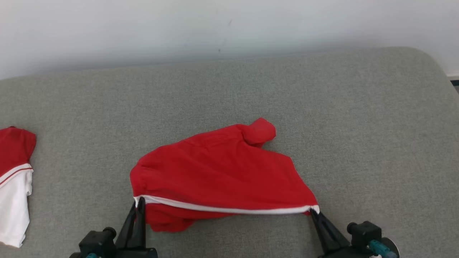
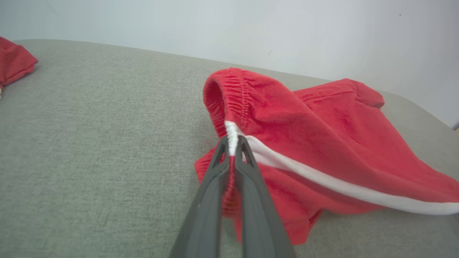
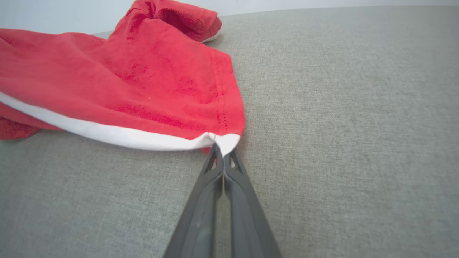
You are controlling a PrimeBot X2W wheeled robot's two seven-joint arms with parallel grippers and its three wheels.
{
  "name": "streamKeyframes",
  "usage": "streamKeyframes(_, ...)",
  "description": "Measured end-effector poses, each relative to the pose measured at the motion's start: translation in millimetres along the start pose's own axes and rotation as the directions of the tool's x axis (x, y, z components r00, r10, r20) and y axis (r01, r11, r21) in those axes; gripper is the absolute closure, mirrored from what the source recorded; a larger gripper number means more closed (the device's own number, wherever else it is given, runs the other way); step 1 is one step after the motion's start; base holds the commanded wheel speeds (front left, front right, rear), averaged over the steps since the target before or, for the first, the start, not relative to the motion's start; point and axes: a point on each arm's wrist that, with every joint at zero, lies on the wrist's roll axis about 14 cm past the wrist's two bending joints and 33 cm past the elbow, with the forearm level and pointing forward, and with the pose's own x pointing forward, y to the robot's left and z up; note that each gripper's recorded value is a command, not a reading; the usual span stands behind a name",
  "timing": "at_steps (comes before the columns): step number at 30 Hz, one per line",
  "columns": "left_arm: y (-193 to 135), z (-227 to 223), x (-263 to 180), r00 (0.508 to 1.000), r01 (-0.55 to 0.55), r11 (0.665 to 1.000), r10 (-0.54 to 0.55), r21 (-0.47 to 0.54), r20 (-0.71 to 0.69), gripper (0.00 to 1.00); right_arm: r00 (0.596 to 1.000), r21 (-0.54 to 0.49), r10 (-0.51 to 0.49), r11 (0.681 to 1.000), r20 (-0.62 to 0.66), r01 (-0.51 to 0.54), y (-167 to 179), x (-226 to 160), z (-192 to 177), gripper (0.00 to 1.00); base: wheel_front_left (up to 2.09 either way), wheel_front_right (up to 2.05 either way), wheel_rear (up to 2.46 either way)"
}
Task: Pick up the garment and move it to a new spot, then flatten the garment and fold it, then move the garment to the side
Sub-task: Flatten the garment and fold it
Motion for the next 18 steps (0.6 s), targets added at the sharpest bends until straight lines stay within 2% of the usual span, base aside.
streamKeyframes(5,-2.4,25.4,-1.0,0.997,0.008,1.0,-0.009,0.017,0.079,1.0,0.99,0.055,-0.027,0.998,0.137,0.019,-3.6,7.7,43.2,1.0,0.0,0.0,0.0)
streamKeyframes(10,-23.4,78.5,4.2,0.97,0.07,0.993,-0.091,0.099,0.225,1.0,0.939,0.058,-0.022,0.998,0.344,0.002,-5.5,10.2,117.5,1.0,0.0,0.0,0.0)
streamKeyframes(13,-32.6,133.0,6.2,0.922,0.097,0.978,-0.157,0.183,0.354,1.0,0.878,0.047,0.009,0.998,0.478,-0.036,1.7,6.9,171.7,1.0,0.0,0.0,0.0)
streamKeyframes(18,-53.0,200.6,8.2,0.84,0.142,0.923,-0.303,0.356,0.451,1.0,0.726,-0.035,0.099,0.994,0.681,-0.102,22.3,-10.2,271.6,1.0,0.0,0.0,0.0)
